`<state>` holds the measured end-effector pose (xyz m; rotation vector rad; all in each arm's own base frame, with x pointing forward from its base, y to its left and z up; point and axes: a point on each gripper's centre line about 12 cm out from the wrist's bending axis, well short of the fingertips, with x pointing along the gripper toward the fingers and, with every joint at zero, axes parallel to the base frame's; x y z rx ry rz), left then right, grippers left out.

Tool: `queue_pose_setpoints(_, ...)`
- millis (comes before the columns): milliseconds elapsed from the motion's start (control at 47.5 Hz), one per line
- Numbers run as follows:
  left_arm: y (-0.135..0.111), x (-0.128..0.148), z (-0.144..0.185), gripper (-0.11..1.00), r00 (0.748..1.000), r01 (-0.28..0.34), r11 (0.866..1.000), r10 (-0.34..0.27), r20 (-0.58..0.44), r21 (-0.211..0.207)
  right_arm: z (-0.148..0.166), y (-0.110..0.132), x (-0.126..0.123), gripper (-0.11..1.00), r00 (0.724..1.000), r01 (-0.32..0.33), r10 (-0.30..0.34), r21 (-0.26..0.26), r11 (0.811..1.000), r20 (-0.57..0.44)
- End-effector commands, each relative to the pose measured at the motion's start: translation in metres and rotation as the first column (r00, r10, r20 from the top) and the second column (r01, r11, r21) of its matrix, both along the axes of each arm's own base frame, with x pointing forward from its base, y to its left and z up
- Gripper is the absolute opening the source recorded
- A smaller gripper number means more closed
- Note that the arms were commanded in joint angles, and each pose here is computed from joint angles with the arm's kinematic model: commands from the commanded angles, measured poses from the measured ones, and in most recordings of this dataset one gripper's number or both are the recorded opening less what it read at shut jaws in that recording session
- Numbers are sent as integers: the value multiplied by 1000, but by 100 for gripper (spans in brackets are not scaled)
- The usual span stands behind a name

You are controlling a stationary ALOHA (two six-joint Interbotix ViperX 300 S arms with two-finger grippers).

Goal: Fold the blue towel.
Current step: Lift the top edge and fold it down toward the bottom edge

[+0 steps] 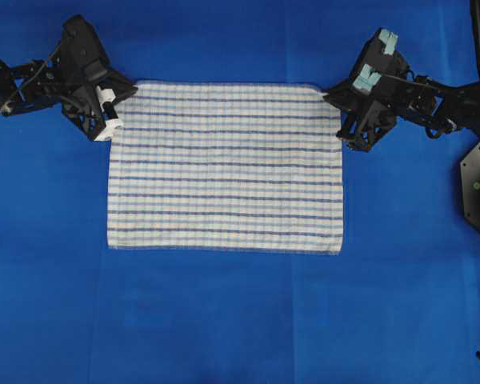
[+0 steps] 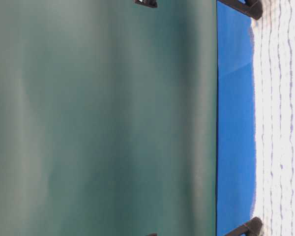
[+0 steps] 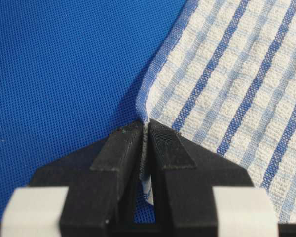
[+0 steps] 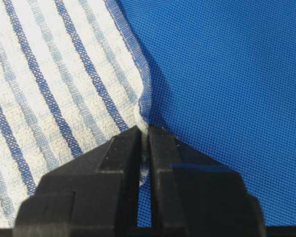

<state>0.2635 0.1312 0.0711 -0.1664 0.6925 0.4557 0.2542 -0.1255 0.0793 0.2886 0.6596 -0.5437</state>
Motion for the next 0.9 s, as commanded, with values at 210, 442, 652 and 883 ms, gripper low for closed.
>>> queue_pose_setpoints(210,-2,3,33,2,998,14,999,-16,59,33,28,2,7,6,998,-13,14,-15,1000,60)
queue_pose_setpoints(442,-9,3,39,2,998,30,999,-32,63,29,34,4,5,6,998,-18,19,-14,1000,66)
queue_pose_setpoints(652,-32,2,49,2,991,100,995,-102,83,30,43,25,6,6,995,-75,74,19,997,66)
queue_pose_setpoints(883,-77,-8,78,2,953,231,971,-239,185,62,70,69,-1,6,977,-168,155,79,983,150)
